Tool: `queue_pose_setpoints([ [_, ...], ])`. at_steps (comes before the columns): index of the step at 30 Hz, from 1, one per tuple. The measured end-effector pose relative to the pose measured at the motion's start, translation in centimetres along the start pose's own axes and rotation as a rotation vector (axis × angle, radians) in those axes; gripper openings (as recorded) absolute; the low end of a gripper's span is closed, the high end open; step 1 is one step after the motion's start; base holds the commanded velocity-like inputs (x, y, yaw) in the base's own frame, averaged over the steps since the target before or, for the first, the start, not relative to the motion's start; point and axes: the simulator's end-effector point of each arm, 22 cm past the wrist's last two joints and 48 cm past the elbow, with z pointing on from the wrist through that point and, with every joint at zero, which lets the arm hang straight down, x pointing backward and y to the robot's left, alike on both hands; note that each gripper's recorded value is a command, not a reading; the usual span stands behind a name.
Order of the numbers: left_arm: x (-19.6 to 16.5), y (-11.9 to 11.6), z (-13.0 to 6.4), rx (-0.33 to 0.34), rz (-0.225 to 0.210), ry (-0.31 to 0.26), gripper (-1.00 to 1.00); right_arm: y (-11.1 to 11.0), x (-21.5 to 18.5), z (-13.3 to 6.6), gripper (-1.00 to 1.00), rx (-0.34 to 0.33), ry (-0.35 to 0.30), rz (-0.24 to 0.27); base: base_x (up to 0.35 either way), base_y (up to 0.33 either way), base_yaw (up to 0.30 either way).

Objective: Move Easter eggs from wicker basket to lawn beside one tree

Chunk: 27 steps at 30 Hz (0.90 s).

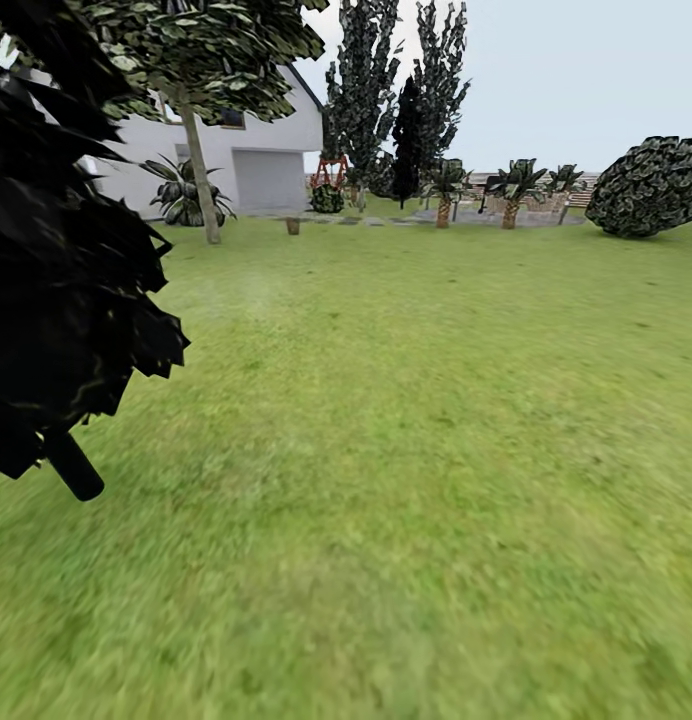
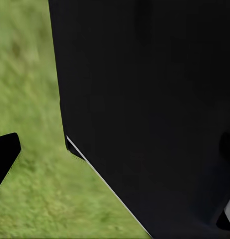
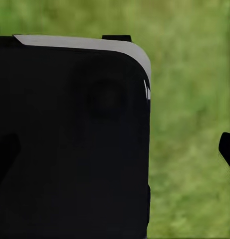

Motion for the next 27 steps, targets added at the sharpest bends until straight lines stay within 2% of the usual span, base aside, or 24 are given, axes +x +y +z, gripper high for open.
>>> queue_pose_setpoints([
  [10,0.02,0.00,0.00,0.000,0.000,0.000,1.00,-0.85,-0.51,0.04,1.00,0.011,-0.013,-0.010,0.326,0.000,0.000],
  [16,0.01,0.07,0.00,-0.001,0.000,0.000,1.00,-0.25,-0.38,0.03,1.00,0.004,-0.011,-0.007,0.326,0.000,0.000],
  [27,0.04,-0.14,0.00,0.007,0.001,0.001,1.00,-0.46,-0.39,0.03,1.00,0.007,-0.011,-0.007,0.338,0.000,0.000],
])
